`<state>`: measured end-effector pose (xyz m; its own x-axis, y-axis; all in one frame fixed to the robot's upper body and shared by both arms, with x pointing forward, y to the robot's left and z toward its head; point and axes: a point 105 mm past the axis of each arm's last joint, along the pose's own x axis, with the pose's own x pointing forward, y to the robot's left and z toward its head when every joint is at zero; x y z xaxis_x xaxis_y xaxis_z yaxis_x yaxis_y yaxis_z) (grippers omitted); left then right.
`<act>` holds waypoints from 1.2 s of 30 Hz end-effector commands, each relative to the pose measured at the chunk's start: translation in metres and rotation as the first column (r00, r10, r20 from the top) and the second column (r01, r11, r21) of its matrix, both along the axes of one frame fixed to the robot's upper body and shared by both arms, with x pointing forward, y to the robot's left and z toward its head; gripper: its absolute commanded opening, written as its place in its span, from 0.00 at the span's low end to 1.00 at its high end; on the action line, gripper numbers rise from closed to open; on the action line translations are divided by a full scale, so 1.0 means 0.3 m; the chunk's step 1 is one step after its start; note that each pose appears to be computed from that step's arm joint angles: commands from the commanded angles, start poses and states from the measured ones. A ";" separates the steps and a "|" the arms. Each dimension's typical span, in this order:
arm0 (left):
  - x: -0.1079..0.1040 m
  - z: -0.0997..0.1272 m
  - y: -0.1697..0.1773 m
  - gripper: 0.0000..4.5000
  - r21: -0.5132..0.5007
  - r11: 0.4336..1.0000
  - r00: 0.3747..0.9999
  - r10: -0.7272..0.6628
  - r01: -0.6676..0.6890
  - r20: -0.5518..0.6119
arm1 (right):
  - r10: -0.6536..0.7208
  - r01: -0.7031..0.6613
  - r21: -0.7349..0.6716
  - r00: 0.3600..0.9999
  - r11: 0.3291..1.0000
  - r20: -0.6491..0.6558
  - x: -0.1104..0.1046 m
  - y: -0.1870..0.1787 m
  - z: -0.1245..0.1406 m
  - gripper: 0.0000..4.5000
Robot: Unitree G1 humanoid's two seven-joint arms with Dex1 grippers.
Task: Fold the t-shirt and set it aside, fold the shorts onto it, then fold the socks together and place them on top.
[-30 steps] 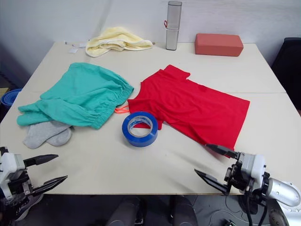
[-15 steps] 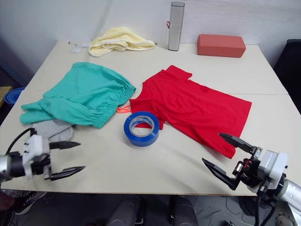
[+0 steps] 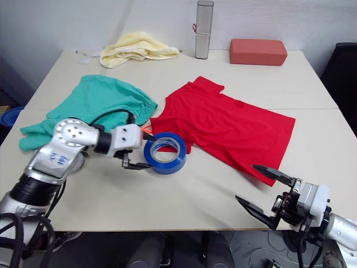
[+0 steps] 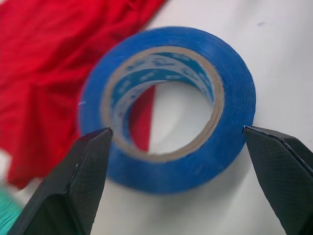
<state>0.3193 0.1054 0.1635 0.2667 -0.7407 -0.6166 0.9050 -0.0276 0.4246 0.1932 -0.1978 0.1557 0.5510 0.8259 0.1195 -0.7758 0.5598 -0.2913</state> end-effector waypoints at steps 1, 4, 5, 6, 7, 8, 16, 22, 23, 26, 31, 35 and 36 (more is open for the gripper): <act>-0.005 -0.070 -0.043 0.99 0.092 0.995 0.998 -0.035 0.040 -0.055 | -0.001 0.001 0.022 1.000 1.000 0.014 0.010 0.014 0.007 1.00; 0.032 -0.096 -0.083 0.95 0.119 0.993 1.000 -0.025 0.025 0.000 | -0.002 0.002 0.028 1.000 1.000 0.007 0.016 0.015 -0.005 1.00; 0.027 -0.106 -0.100 0.90 0.118 0.992 0.999 -0.048 0.049 -0.007 | -0.001 0.001 0.027 1.000 1.000 0.001 0.017 0.012 -0.014 1.00; 0.017 -0.112 -0.113 0.86 0.105 0.993 0.998 -0.055 0.059 -0.033 | -0.002 0.002 0.027 1.000 1.000 -0.003 0.017 0.008 -0.022 1.00; 0.009 -0.112 -0.119 0.80 0.098 0.993 0.997 -0.063 0.068 -0.049 | -0.003 0.003 0.027 1.000 1.000 -0.006 0.016 0.003 -0.028 1.00; -0.001 -0.114 -0.118 0.73 0.105 0.991 0.995 -0.075 0.081 -0.065 | -0.004 0.004 0.027 1.000 1.000 -0.008 0.016 -0.004 -0.033 1.00; -0.074 0.037 -0.150 0.30 -0.218 0.949 0.973 -0.230 0.228 0.014 | 0.057 -0.057 0.029 0.998 0.998 -0.017 0.005 -0.029 -0.075 1.00; -0.115 0.156 0.052 0.30 -0.423 0.902 0.989 -0.028 0.088 0.147 | 0.214 -0.214 0.083 0.977 0.973 0.013 0.013 0.039 -0.053 1.00; -0.131 0.167 0.094 0.30 -0.442 0.896 0.986 0.026 0.050 0.165 | 0.240 -0.241 0.089 0.970 0.966 0.024 0.014 0.053 -0.047 1.00; -0.199 0.171 0.267 0.30 -0.475 0.865 0.944 0.276 -0.163 0.178 | 0.324 -0.329 0.105 0.944 0.938 0.066 0.019 0.109 -0.024 1.00; -0.338 0.156 0.609 0.30 -0.469 0.675 0.705 0.695 -0.570 0.143 | 0.438 -0.449 0.125 0.893 0.885 0.105 0.026 0.187 0.009 1.00; -0.476 0.101 0.862 0.30 -0.442 0.379 0.384 0.920 -0.813 0.084 | 0.506 -0.518 0.128 0.855 0.846 0.114 0.023 0.222 0.020 1.00; -0.509 0.077 0.924 0.30 -0.436 0.274 0.282 0.958 -0.857 0.048 | 0.521 -0.532 0.129 0.846 0.837 0.112 0.021 0.230 0.020 1.00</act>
